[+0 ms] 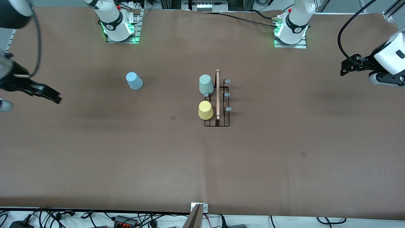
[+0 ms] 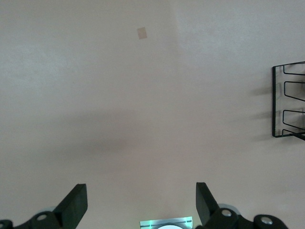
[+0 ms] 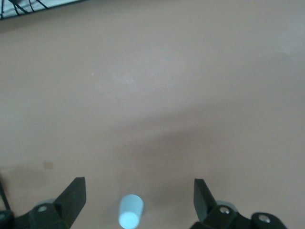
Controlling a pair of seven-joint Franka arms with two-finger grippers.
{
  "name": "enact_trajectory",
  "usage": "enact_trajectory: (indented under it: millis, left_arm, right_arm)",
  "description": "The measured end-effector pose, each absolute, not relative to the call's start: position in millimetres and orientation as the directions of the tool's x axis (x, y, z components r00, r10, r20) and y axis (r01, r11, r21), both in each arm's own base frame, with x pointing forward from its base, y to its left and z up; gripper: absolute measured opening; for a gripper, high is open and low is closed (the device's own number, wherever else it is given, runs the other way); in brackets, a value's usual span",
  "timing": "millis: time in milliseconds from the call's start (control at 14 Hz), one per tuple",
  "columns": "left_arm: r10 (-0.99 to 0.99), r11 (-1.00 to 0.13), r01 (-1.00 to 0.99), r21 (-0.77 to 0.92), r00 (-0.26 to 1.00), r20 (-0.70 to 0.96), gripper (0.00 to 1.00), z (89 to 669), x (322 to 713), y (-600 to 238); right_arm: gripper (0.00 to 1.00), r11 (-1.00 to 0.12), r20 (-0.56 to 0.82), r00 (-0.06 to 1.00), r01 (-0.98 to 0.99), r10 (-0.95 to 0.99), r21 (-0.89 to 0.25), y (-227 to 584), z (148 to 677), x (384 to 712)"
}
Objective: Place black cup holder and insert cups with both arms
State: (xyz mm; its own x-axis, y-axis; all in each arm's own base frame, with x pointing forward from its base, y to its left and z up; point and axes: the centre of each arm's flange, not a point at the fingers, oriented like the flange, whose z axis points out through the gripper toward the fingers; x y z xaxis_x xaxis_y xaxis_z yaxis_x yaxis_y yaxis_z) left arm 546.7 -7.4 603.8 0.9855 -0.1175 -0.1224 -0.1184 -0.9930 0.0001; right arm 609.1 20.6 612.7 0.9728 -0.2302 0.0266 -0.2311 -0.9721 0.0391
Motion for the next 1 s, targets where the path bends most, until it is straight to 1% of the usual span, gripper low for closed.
enact_trajectory:
  millis: [143,286,643,857,1000]
  left_arm:
    - [-0.117,-0.993,-0.118,0.000,0.986,-0.122,1.00,604,547,-7]
    - [-0.117,-0.993,-0.118,0.000,0.986,-0.122,1.00,604,547,-7]
    - [-0.110,-0.994,-0.111,-0.001,0.986,-0.124,1.00,604,546,-8]
    - [-0.098,-0.995,-0.099,-0.002,0.987,-0.126,1.00,604,546,-9]
    - [-0.093,-0.996,-0.094,-0.003,0.988,-0.127,1.00,604,546,-9]
  right_arm:
    - [1.00,-0.989,0.006,0.990,-0.139,-0.139,0.048,13,618,602]
    - [1.00,-0.994,-0.005,0.995,-0.097,-0.098,0.050,9,617,600]
    - [1.00,-0.993,-0.052,0.992,-0.110,-0.113,0.048,-12,608,597]
    - [1.00,-0.993,-0.074,0.991,-0.116,-0.115,-0.008,-8,603,589]
    - [1.00,-0.991,-0.076,0.988,-0.133,-0.131,-0.015,-16,602,580]
